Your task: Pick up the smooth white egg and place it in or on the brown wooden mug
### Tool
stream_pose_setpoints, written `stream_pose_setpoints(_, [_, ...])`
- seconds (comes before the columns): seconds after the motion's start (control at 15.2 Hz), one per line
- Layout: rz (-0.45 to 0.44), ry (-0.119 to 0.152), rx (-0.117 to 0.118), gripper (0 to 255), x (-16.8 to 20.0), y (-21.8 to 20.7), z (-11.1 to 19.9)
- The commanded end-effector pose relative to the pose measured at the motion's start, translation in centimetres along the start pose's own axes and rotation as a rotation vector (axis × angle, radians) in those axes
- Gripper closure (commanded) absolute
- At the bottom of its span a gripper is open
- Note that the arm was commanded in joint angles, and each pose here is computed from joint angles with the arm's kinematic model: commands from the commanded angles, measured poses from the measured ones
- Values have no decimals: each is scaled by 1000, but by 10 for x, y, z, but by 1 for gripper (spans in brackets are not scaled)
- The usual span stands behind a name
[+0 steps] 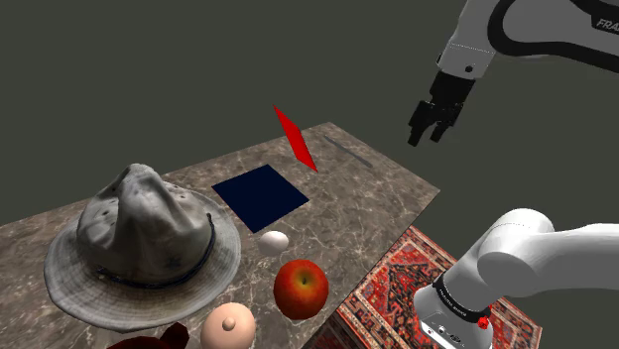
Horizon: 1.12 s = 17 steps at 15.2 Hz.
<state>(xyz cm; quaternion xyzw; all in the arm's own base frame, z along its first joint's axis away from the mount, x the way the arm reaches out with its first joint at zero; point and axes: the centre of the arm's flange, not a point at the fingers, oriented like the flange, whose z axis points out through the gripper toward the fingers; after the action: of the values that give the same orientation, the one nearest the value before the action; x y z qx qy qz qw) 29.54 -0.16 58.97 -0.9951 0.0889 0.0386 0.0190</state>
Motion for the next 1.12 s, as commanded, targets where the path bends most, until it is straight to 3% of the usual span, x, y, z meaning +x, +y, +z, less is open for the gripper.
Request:
stream_pose_setpoints(0.0, [0,0,0,0,0,0,0])
stream_pose_setpoints(1.06, [-370,87,157,0,42,-129,135])
